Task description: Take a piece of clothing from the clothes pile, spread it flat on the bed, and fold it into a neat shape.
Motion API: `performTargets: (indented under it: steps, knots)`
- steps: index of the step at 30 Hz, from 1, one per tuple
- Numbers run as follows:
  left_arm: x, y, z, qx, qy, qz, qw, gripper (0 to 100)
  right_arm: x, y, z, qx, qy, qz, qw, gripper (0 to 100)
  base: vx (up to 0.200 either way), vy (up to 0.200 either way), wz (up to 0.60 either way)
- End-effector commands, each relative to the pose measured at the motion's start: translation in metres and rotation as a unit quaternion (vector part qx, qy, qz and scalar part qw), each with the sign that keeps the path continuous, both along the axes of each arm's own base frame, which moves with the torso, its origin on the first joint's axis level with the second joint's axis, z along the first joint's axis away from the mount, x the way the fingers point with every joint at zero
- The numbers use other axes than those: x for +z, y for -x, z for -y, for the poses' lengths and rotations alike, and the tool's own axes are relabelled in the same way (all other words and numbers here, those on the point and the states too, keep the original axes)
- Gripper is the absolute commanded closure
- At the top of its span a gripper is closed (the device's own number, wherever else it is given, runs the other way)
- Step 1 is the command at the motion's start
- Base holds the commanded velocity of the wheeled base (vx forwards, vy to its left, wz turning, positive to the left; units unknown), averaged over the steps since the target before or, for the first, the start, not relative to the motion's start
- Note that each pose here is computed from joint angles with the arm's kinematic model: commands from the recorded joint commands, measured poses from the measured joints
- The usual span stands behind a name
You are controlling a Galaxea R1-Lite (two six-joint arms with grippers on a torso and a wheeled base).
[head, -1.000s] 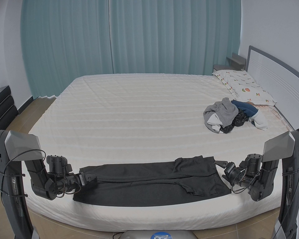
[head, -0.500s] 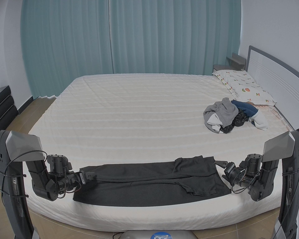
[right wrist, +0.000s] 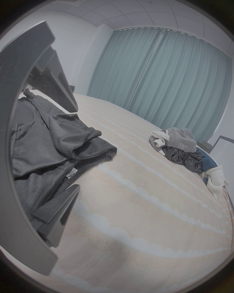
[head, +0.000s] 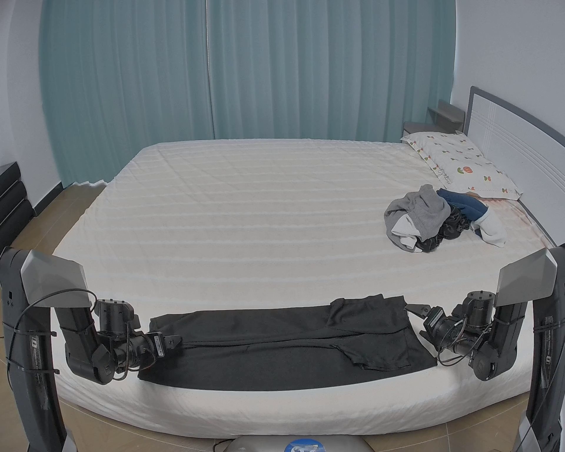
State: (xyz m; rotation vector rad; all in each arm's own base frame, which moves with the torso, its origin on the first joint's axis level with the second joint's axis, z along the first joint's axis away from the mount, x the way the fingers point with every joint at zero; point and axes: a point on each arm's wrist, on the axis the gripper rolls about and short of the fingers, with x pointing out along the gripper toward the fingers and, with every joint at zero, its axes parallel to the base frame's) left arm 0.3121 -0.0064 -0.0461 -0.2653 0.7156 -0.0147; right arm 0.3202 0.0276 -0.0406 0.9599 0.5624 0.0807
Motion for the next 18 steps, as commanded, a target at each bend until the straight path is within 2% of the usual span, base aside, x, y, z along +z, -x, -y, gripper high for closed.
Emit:
performTargets:
  steps: [1,6,7,18]
  knots:
    - [-0.0053,0.0005,0.0005,-0.001,0.0,-0.008,1.0,0,-0.0003,0.0004,-0.0006,0.001,0.0,-0.001,1.0,0,0.0,0.0,0.0]
    - [-0.0055,0.0009,0.0015,-0.002,0.001,-0.009,1.0,0,-0.0003,0.0004,-0.0006,0.001,0.0,-0.001,1.0,0,0.0,0.0,0.0]
    - [-0.0053,0.0005,0.0015,-0.002,0.001,-0.008,1.0,100,-0.0003,0.0004,-0.0006,0.001,0.0,-0.001,1.0,0,0.0,0.0,0.0]
    - [-0.0016,0.0003,-0.0013,0.004,0.006,-0.003,1.0,100,-0.0003,0.0004,-0.0006,0.001,0.0,-0.001,1.0,0,0.0,0.0,0.0]
